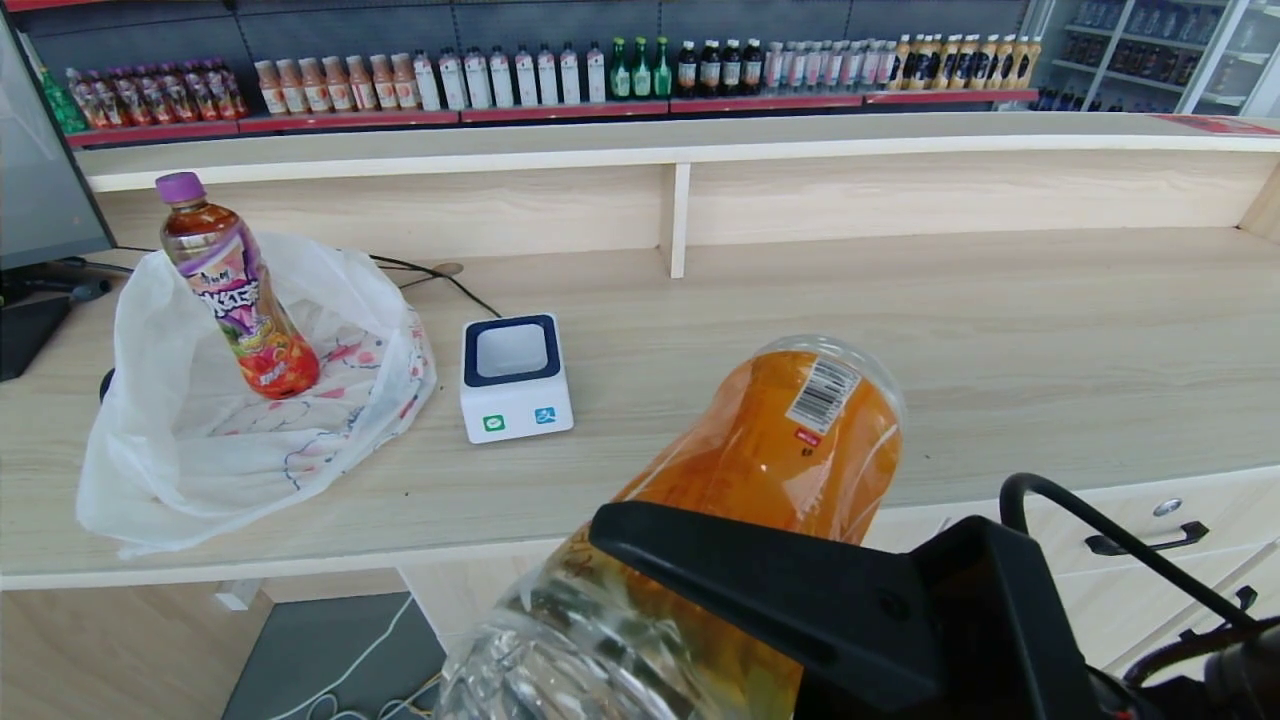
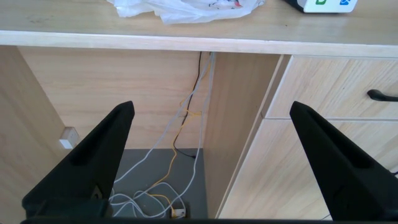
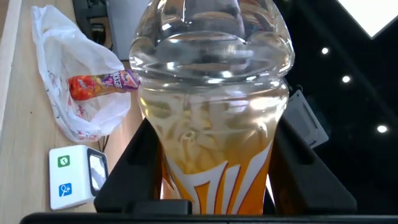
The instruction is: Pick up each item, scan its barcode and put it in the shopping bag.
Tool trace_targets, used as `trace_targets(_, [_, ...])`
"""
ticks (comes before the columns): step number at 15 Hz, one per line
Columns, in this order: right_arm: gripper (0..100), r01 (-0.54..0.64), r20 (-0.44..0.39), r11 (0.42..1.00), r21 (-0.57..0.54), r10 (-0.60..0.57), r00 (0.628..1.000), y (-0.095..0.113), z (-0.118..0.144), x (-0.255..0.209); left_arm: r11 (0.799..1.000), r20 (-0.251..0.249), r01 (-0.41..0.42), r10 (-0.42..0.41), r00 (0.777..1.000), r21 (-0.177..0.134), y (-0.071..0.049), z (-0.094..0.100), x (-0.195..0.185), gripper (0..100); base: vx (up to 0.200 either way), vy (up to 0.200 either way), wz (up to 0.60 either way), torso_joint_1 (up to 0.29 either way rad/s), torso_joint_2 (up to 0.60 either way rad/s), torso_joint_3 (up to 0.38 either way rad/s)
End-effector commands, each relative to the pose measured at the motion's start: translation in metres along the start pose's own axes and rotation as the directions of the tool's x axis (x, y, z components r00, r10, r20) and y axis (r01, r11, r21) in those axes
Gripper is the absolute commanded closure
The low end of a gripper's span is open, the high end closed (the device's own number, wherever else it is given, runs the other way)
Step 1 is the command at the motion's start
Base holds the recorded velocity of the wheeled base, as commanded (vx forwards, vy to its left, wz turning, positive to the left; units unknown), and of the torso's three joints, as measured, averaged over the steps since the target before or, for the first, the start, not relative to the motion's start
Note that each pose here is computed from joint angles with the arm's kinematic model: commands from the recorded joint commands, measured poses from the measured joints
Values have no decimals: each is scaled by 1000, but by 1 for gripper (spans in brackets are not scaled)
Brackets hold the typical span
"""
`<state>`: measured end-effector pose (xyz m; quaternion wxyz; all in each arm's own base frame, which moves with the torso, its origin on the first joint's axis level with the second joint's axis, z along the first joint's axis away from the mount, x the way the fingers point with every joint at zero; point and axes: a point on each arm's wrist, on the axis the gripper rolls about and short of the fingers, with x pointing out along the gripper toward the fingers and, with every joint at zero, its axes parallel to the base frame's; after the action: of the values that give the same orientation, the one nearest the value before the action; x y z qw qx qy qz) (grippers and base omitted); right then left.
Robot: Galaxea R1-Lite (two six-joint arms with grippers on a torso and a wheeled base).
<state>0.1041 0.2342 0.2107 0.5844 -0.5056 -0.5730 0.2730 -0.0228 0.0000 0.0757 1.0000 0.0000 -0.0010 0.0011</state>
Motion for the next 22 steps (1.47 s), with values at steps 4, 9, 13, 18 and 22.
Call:
trace_targets(4, [100, 3, -1, 1000, 2, -3, 1000, -1, 0, 0, 1000, 1, -1, 1, 1000, 0, 0, 0, 0, 0, 0, 0, 0, 0, 0, 0])
trace_targets(9, [100, -13, -10, 996, 85, 14, 1000, 2, -2, -3, 1000, 0, -1, 1, 1000, 0, 0, 0, 0, 0, 0, 0, 0, 0, 0, 0])
trace_targets(13, [100, -34, -35, 975, 220, 42, 998, 8, -8, -8, 1000, 1, -1, 1, 1000, 0, 0, 0, 0, 0, 0, 0, 0, 0, 0, 0])
trace_targets(18, [100, -39, -92, 896, 441, 89, 992, 16, -22, -17, 1000, 1, -1, 1, 1000, 0, 0, 0, 0, 0, 0, 0, 0, 0, 0, 0])
trace_targets(22, [100, -4, -97, 820, 573, 73, 993, 10, -22, -20, 1000, 0, -1, 1, 1000, 0, 0, 0, 0, 0, 0, 0, 0, 0, 0, 0])
